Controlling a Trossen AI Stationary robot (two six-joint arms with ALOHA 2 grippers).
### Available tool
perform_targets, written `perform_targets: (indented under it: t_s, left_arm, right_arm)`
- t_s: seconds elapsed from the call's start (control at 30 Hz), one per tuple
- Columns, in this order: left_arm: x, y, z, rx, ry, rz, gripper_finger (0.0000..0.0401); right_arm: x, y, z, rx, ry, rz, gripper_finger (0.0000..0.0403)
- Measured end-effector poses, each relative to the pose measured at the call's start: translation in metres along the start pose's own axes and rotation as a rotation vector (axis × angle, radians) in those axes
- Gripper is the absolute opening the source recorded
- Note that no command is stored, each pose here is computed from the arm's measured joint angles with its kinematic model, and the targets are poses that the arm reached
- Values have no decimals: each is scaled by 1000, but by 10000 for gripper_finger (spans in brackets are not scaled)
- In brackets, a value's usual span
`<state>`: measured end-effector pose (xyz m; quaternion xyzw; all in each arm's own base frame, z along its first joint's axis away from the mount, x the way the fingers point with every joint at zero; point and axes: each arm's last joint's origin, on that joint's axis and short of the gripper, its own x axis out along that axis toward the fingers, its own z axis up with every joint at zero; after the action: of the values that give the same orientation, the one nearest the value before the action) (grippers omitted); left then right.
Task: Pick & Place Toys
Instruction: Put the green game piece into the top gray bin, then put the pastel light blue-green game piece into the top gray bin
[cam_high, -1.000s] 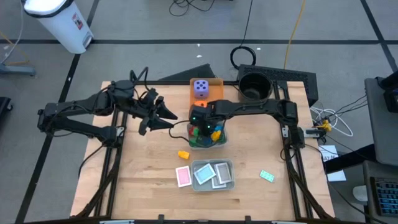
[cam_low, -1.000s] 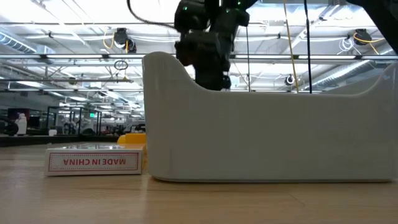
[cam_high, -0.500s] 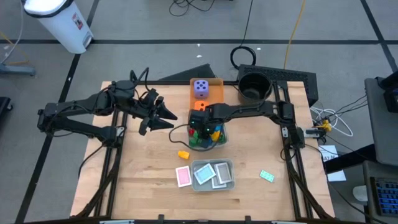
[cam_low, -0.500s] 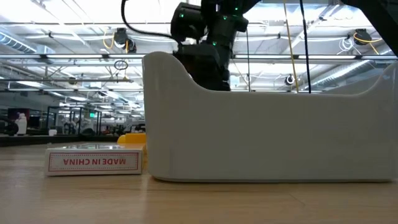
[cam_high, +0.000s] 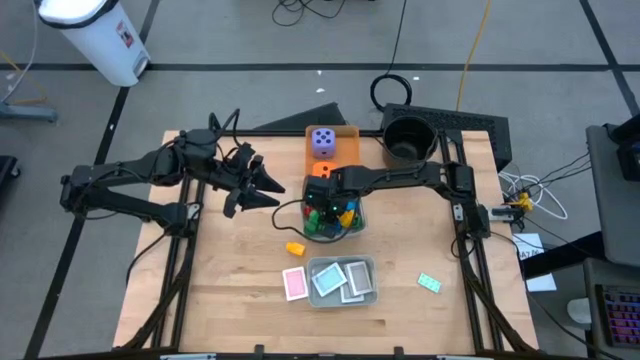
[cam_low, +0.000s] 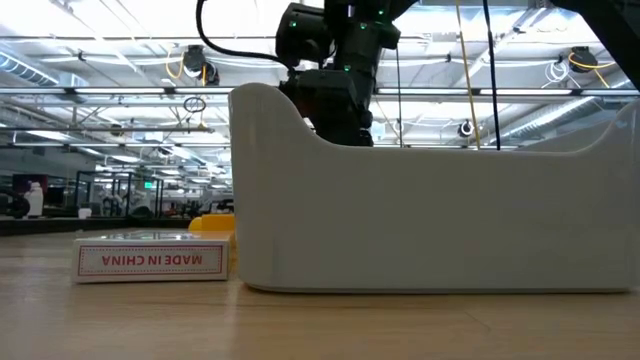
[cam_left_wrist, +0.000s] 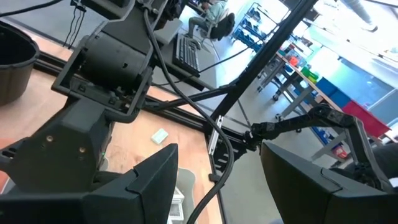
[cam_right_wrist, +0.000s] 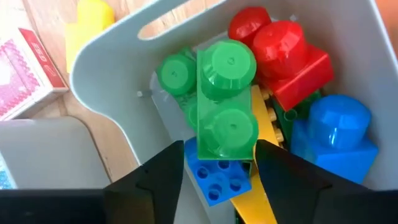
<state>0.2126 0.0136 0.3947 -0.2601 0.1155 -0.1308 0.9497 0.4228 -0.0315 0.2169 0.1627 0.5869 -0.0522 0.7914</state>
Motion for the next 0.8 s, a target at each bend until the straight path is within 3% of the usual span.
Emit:
perform_targets:
  t_s: [0.23,0.43,0.57,0.8]
  left_arm:
    - [4,-8,-5,-9,13,-3,237]
    - [9,-18,-23,-36,101,60,237]
    - [12,-28,-36,-44,153,107,237]
    - [18,-47,-57,-56,175,149,237]
  right_arm:
    - [-7,1,2,-1,-35,9,222]
    - [-37,8,2,15,-133,34,220]
    - [-62,23,-1,-15,-222,64,220]
    - [-102,59,-21,-80,-335,13,220]
